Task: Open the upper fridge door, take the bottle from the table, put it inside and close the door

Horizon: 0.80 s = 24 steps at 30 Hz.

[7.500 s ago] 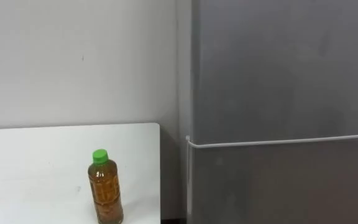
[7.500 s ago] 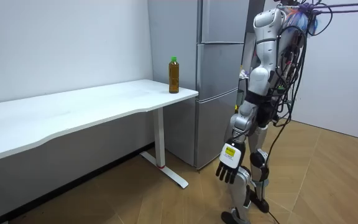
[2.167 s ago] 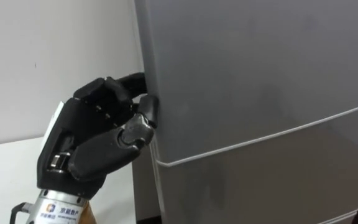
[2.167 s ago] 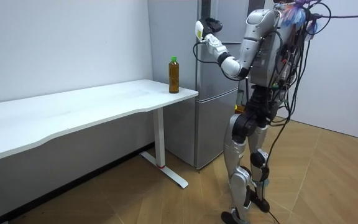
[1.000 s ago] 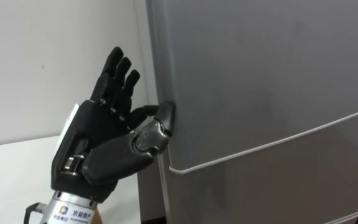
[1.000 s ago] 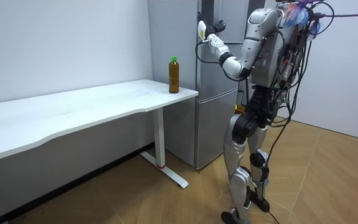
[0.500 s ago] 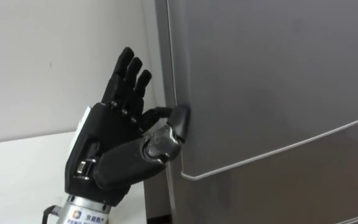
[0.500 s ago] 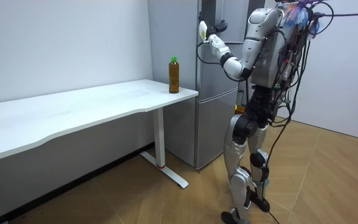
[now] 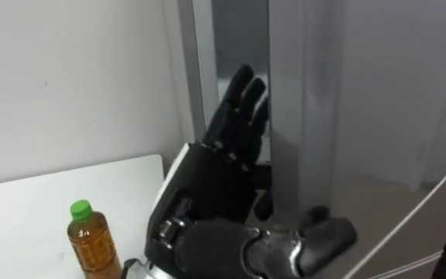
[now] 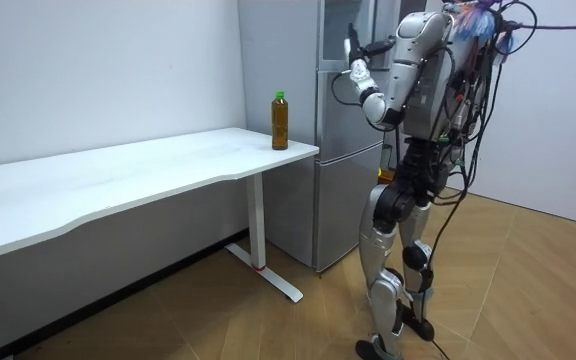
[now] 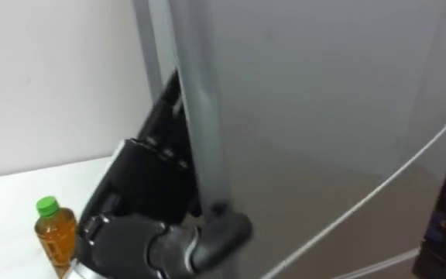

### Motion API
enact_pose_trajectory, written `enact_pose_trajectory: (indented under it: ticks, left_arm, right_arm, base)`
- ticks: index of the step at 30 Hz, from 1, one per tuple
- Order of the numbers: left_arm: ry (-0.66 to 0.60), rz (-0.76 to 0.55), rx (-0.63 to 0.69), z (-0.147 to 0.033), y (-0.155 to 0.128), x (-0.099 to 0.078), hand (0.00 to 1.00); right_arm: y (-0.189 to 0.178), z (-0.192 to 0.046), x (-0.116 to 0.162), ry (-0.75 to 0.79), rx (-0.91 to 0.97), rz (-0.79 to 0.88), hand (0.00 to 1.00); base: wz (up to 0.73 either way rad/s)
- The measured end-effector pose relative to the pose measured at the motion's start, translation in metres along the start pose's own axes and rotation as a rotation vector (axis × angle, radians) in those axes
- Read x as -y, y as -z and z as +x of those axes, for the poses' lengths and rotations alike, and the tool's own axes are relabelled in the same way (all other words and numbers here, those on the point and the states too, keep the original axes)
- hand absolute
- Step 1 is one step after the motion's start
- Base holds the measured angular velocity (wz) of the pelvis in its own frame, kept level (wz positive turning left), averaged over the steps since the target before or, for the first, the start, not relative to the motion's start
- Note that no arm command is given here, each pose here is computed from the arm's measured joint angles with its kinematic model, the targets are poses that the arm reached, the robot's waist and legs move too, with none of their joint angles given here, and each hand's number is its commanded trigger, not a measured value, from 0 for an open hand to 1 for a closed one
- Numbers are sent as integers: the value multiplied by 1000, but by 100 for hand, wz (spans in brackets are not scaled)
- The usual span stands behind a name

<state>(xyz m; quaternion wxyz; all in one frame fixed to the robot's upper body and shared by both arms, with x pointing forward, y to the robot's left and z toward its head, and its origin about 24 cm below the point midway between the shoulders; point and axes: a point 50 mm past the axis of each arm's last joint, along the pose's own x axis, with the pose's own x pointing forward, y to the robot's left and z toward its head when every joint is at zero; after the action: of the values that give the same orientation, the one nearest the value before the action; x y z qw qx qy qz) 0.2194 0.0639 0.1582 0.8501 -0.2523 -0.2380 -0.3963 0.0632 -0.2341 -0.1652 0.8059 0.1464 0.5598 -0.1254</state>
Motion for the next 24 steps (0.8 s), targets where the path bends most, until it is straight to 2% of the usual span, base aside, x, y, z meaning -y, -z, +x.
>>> enact_pose_trajectory:
  ticks: [3, 10, 16, 24]
  left_arm:
    - [53, -15, -37, -1, 6, 4, 0]
    - [126, -81, -254, -7, 37, 11, 0]
    - [199, -16, -288, 1, 38, 15, 0]
    - [214, 23, -337, 0, 41, 16, 0]
  right_arm:
    - [-1, 0, 0, -1, 2, -1, 0]
    - [-3, 1, -3, -9, 10, 6, 0]
    - [-7, 2, -4, -9, 15, -4, 0]
    - [-6, 1, -3, 1, 10, -4, 0]
  base:
    - [-17]
    - [-12]
    - [-12]
    - [-7]
